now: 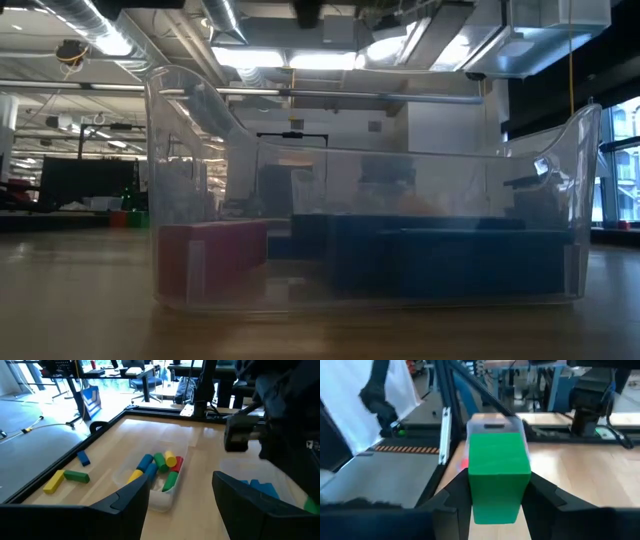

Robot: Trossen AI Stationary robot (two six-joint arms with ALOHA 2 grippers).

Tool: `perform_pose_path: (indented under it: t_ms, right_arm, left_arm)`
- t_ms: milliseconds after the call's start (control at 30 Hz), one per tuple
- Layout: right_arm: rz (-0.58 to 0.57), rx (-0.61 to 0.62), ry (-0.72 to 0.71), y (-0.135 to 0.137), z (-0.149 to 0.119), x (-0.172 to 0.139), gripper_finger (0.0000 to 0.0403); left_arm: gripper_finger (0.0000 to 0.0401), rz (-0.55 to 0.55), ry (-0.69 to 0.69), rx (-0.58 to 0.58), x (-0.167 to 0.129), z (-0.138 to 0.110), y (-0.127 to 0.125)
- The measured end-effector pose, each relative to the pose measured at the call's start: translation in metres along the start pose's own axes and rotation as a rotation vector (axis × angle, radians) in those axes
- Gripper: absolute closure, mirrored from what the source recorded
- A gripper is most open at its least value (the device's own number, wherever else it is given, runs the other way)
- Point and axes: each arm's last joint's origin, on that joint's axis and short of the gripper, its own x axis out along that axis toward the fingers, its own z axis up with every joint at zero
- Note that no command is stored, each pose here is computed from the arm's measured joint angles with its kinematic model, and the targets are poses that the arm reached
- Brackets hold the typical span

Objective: Sort blocks by size
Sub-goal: Put the green arch block into the bottom left transparent bin

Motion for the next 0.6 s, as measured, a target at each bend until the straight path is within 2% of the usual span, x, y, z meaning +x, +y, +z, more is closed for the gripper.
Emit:
perform_pose_path:
  t_ms: [333, 600]
  right_arm:
    - [0.048, -0.01, -0.08, -0.012, 0.009, 0.077, 0.027]
    - [0.036, -0.022, -0.173, -0.034, 0.013, 0.128, 0.027]
  left_arm:
    - [0.0191, 0.002, -0.005, -0.008, 0.0, 0.001, 0.0]
    - [0.0191, 0.007, -0.009, 0.002, 0.001, 0.002, 0.001]
